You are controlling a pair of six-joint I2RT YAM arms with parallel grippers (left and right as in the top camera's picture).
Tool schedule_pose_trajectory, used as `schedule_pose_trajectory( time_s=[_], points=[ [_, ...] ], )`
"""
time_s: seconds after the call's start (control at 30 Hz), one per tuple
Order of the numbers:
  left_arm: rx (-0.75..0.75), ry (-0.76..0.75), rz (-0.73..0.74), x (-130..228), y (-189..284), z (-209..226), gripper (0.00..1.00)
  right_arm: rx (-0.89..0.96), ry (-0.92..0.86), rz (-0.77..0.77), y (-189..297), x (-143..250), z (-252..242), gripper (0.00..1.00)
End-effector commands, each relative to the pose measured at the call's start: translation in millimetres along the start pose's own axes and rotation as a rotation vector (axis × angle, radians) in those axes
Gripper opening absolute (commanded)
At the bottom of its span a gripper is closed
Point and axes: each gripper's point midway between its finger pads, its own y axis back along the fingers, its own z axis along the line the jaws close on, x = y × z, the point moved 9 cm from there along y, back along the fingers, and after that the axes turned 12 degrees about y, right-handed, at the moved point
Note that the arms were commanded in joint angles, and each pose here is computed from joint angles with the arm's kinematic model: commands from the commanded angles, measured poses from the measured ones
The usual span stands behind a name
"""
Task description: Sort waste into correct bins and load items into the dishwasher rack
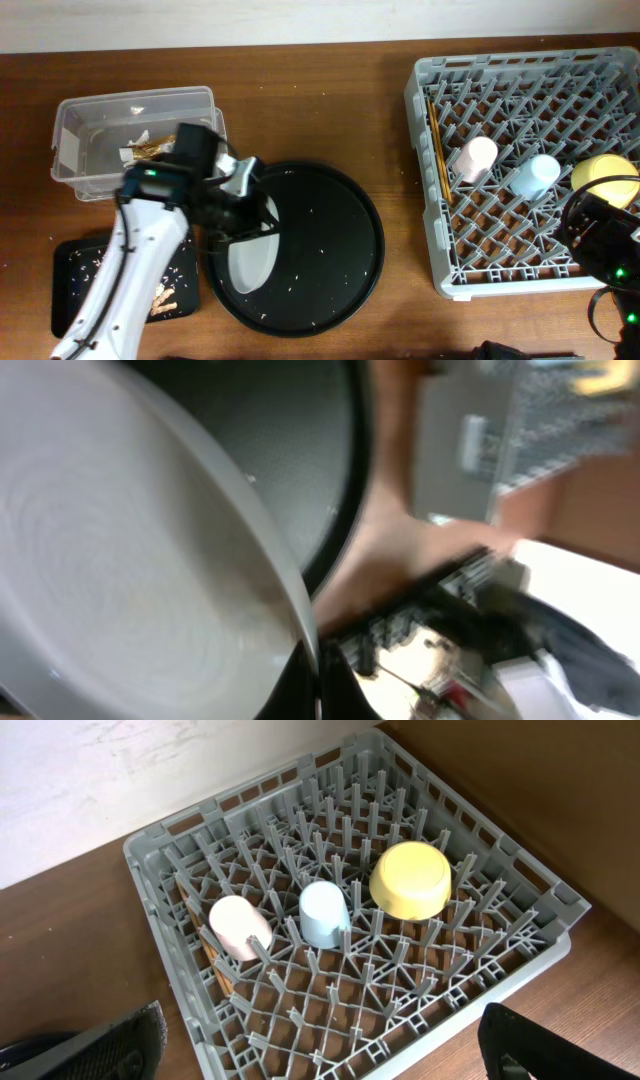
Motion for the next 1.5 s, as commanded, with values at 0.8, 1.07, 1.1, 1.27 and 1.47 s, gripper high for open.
schedule_pose_trajectory(
  time_s=[0.8, 1.07, 1.1, 1.27, 1.47],
  points=[
    [-0.45, -0.096, -0.17, 34.0, -125.0, -56.0, 0.81, 0.004, -0.008, -0.018, 4.1, -2.0, -0.9, 0.98],
    [-0.485, -0.04, -0.295, 17.9, -62.9, -68.0, 0.81, 0.004, -0.008, -0.018, 4.2, -2.0, -0.9, 0.98],
    [-0.507, -0.025, -0.334, 14.6, -48.7, -66.5, 0.81, 0.004, -0.008, -0.018, 4.1, -2.0, -0.9, 0.98],
    [-0.575, 0.17, -0.563, 1.1, 39.6, -35.2, 0.99, 0.004, -0.008, -0.018, 4.1, -2.0, -0.9, 0.98],
    [-0.568, 0.463, -0.733, -3.3, 113.0, 22.0, 0.99, 0.004, -0.008, -0.018, 4.1, -2.0, -0.9, 0.98]
  ],
)
